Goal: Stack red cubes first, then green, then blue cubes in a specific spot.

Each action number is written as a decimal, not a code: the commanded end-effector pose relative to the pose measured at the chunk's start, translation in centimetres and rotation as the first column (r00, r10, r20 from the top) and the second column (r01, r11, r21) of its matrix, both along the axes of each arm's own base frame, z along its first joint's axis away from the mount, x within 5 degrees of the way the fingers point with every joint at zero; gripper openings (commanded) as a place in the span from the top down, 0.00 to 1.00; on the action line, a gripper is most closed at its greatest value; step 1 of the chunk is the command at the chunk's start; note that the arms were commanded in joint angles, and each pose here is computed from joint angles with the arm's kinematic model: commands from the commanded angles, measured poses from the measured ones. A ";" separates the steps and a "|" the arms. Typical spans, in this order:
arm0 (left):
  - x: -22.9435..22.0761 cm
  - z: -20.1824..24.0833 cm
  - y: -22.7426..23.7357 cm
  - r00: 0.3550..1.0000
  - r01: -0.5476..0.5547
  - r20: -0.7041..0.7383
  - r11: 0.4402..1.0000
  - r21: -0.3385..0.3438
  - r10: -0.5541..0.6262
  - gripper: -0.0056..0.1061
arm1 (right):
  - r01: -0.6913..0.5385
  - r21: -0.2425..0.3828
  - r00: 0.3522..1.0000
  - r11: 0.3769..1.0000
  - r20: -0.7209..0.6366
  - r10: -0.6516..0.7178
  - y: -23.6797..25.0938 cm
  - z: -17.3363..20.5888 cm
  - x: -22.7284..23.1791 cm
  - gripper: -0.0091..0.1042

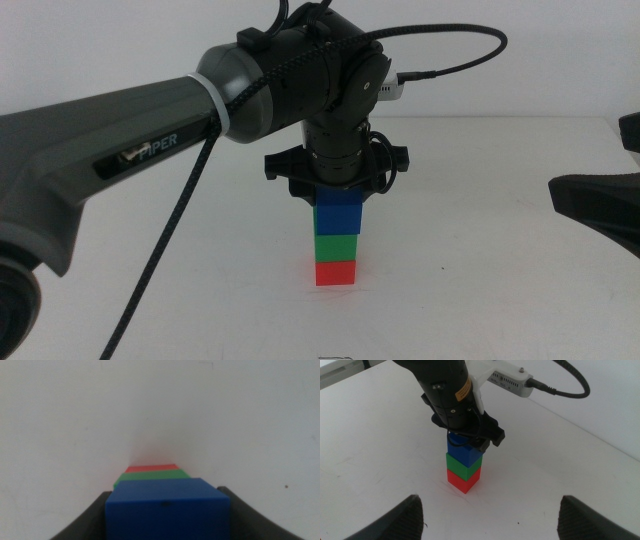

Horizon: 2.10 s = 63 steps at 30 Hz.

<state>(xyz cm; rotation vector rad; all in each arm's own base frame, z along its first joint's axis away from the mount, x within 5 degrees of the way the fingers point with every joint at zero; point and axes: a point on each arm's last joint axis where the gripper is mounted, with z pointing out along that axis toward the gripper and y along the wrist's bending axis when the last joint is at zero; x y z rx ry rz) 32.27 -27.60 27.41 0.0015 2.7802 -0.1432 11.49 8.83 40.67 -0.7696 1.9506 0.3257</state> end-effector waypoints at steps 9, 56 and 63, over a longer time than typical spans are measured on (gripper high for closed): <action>-0.4 2.7 0.5 0.998 -0.036 0.048 0.999 -0.032 0.037 0.96 | 0.000 0.051 0.996 0.999 0.091 -0.004 -0.1 1.5 0.0 0.14; -8.3 19.2 12.7 0.860 0.049 0.474 0.955 0.294 -0.190 0.11 | 0.000 0.051 0.996 0.999 0.091 -0.004 -0.1 1.5 0.0 0.14; -8.2 21.4 16.7 0.809 0.079 0.550 0.965 0.249 -0.208 0.11 | 0.000 0.051 0.996 0.999 0.092 -0.004 -0.1 1.5 0.0 0.14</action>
